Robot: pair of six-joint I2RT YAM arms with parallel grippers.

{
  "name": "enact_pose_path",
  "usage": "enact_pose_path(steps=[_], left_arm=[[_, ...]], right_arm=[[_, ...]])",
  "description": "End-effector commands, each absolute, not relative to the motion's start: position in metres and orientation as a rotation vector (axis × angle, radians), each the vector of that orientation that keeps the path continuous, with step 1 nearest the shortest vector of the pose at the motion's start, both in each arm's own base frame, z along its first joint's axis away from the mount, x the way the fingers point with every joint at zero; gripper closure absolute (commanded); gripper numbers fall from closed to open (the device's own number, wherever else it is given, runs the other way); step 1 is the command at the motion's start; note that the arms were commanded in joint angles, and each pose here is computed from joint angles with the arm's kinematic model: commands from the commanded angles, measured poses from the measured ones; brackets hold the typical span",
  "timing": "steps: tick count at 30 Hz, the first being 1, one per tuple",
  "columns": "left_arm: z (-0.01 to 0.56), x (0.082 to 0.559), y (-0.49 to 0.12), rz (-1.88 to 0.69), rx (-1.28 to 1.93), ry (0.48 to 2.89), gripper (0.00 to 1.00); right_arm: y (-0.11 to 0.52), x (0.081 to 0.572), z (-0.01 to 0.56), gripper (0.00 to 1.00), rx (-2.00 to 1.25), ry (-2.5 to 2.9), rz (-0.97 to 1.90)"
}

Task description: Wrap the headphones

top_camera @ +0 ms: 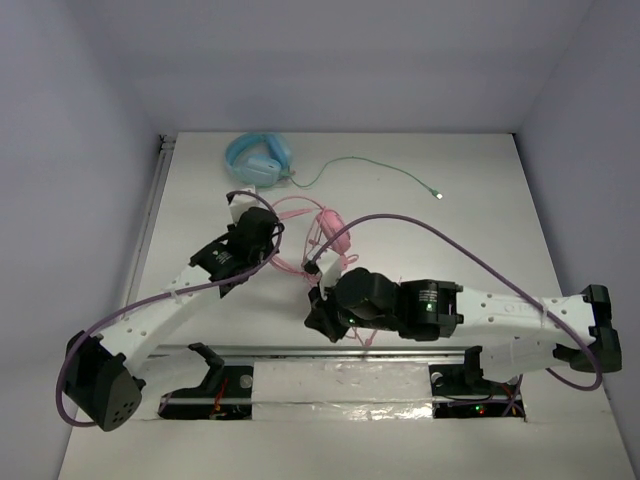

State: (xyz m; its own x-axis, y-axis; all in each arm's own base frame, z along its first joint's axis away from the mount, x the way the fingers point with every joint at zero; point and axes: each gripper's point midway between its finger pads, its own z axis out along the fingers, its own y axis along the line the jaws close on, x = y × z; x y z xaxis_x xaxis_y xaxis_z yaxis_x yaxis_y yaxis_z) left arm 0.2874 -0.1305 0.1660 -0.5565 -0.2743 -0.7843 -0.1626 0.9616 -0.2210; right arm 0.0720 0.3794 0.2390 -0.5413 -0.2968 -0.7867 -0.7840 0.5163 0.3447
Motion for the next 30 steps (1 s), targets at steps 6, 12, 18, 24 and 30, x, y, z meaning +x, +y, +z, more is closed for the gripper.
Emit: enact_pose_path(steps=[6, 12, 18, 24, 30], left_arm=[[0.169, 0.259, -0.155, -0.175, -0.015, 2.265, 1.00], [0.182, 0.247, -0.180, -0.310, 0.267, 2.275, 1.00], [0.190, 0.241, -0.191, -0.378, 0.377, 2.254, 1.00], [0.193, 0.239, -0.194, -0.402, 0.423, 2.234, 1.00], [0.201, 0.232, -0.206, -0.496, 0.501, 2.187, 1.00]], right_arm=[[0.341, 0.117, 0.250, 1.00, -0.911, 2.060, 0.657], [0.312, 0.155, 0.258, 1.00, -0.843, 2.080, 0.538], [0.277, 0.179, 0.260, 1.00, -0.760, 2.096, 0.361], [0.258, 0.197, 0.263, 1.00, -0.670, 2.084, 0.263], [0.240, 0.217, 0.261, 1.00, -0.563, 2.080, 0.172]])
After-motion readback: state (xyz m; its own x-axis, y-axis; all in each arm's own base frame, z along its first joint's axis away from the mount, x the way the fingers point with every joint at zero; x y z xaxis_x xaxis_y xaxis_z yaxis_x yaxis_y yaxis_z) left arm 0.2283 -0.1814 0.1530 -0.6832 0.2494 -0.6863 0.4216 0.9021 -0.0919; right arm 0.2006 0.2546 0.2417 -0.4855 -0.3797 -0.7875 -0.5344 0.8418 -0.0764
